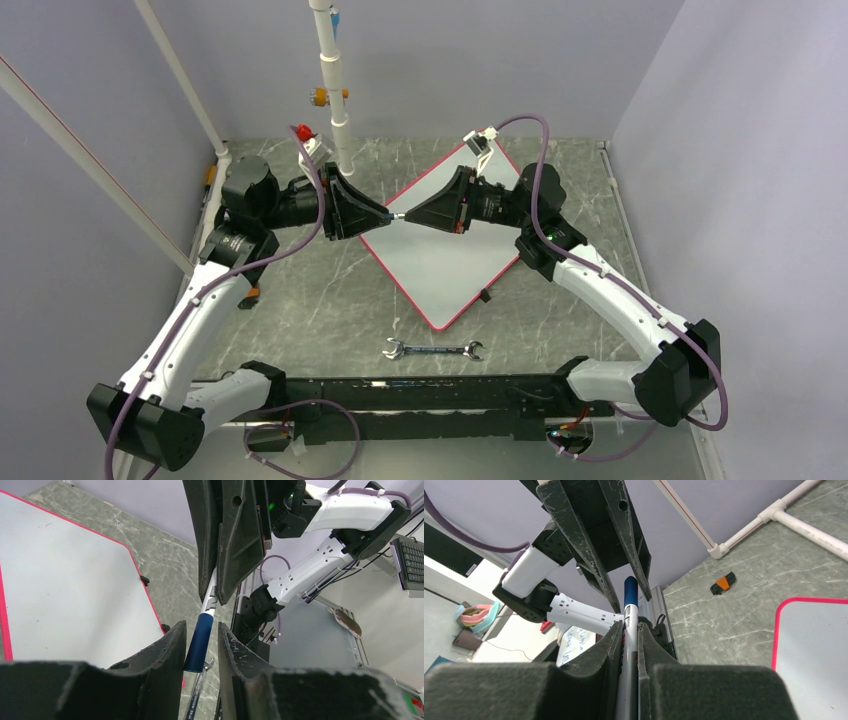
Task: Write a sentence on the whiteboard
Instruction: Open the whiteboard marker at the center of the board.
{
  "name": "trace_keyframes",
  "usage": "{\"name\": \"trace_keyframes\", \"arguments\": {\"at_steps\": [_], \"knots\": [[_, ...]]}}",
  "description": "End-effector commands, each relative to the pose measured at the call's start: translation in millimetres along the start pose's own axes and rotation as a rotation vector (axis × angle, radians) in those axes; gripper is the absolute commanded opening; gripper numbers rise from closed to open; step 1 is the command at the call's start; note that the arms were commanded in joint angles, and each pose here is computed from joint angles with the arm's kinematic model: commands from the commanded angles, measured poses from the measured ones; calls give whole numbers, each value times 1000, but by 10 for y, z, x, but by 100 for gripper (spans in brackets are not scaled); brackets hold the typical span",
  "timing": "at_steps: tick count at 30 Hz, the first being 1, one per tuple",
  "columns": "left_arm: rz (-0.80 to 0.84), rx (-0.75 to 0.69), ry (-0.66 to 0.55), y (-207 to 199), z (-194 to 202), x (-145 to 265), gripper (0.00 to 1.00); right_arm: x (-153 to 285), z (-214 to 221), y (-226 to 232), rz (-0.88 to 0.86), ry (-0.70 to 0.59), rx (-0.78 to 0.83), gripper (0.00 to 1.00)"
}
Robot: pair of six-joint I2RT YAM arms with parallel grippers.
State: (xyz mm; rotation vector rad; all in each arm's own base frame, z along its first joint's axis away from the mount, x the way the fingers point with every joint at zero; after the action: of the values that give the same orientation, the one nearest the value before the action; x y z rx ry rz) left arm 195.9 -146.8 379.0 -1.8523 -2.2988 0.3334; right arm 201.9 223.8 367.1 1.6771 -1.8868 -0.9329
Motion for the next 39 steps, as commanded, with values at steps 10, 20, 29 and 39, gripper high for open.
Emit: {"name": "trace_keyframes", "arguments": {"at_steps": [10, 20, 29, 39], "knots": [[25, -52, -16, -74, -102, 17, 29, 53, -160, 179, -86, -64, 69, 0], [29, -53, -22, -69, -98, 16, 30, 46, -114, 123, -91, -40, 47, 0], [45, -73, -38, -99, -114, 28, 35, 22, -89, 53, -90, -19, 30, 0], [57, -75, -47, -111, -117, 37, 9, -3, -77, -8, -88, -10, 17, 0]]}}
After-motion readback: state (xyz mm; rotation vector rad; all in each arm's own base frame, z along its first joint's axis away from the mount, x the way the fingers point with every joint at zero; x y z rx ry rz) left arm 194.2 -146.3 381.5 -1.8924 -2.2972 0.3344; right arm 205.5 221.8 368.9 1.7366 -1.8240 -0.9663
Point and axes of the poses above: each gripper's point midway between its finger pads, its own x axis back along the fingers, its own y axis along the line the jaws close on, z = x × y, the point moved 10 cm from there along x, back along the fingers, and after that the axes turned 6 degrees about -x, right-handed, at the moved point
